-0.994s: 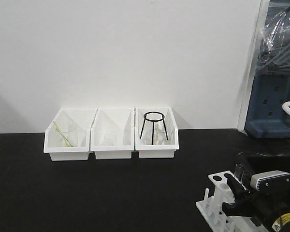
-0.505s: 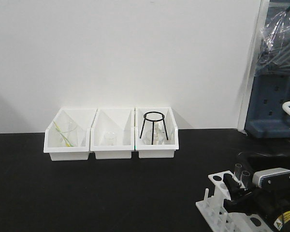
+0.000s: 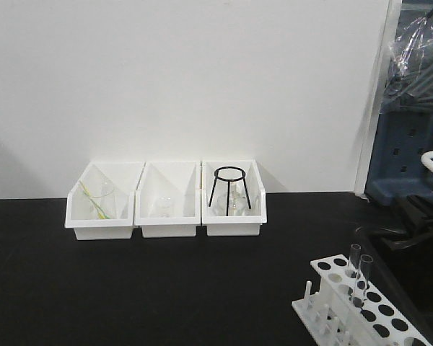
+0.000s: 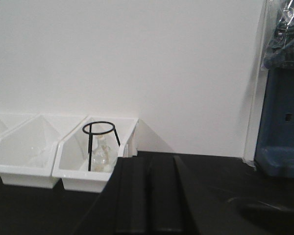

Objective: Flip and reinsert test tube from rack

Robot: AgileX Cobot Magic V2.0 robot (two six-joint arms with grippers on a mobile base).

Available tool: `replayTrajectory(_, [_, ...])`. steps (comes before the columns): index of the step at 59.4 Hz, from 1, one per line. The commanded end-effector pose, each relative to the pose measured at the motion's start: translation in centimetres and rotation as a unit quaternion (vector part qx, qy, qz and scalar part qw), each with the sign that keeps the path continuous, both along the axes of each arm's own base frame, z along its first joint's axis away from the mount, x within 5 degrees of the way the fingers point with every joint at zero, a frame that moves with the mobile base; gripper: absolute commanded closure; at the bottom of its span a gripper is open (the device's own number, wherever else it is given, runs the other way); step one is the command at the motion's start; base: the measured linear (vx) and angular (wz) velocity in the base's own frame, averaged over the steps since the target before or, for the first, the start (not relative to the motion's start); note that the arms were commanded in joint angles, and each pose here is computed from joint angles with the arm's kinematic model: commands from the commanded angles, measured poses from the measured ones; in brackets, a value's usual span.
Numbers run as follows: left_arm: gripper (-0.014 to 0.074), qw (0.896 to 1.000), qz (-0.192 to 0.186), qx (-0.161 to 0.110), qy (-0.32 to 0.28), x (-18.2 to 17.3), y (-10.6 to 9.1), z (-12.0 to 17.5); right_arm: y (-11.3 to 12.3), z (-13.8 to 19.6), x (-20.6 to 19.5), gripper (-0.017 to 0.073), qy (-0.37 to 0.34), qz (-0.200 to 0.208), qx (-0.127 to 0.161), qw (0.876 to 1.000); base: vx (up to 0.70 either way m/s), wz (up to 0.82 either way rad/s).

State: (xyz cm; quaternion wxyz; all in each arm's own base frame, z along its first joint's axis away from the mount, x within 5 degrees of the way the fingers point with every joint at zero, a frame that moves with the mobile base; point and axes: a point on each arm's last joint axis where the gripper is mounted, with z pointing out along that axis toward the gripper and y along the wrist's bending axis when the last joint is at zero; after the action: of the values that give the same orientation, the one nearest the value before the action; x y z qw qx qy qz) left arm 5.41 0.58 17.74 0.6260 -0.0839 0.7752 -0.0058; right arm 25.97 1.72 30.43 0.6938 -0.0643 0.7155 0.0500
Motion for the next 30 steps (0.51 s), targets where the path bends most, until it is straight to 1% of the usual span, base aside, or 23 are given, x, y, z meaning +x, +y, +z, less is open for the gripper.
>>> replayTrajectory(1, [0.0600, 0.999, -0.006, 0.002, -0.049, 0.1, -0.1, 0.8, -0.2, 2.5, -2.1, 0.0574, -0.023, -0.004, -0.034, 0.999, 0.00, 0.00])
replayTrajectory(3, [0.0600, 0.999, -0.006, 0.002, -0.049, 0.1, -0.1, 0.8, -0.2, 2.7, -2.9, 0.0573, -0.022, -0.006, -0.043, 0.999, 0.00, 0.00])
replayTrajectory(7, [0.0600, 0.999, -0.006, 0.002, -0.049, 0.1, -0.1, 0.8, -0.3, 2.9, -4.1, 0.0572, -0.027, -0.010, -0.049, 0.998, 0.00, 0.00])
replayTrajectory(15, [0.0600, 0.999, -0.006, 0.002, -0.049, 0.1, -0.1, 0.8, -0.3, 3.3, -5.5, 0.0571, -0.044, -0.011, -0.052, 0.998, 0.00, 0.00])
replayTrajectory(21, [0.0600, 0.999, -0.006, 0.002, -0.049, 0.1, -0.1, 0.8, -0.4, 3.5, -6.0, 0.0571, -0.042, -0.016, -0.051, 0.998, 0.00, 0.00])
replayTrajectory(23, [0.0600, 0.999, -0.006, 0.002, -0.049, 0.1, -0.1, 0.8, -0.5, 3.6, -6.2, 0.0570, -0.040, -0.019, -0.045, 0.998, 0.00, 0.00])
replayTrajectory(30, [0.0600, 0.999, -0.006, 0.002, -0.049, 0.1, -0.1, 0.8, -0.6, 3.1, -7.8, 0.0568, -0.036, -0.023, 0.001, 0.999, 0.00, 0.00])
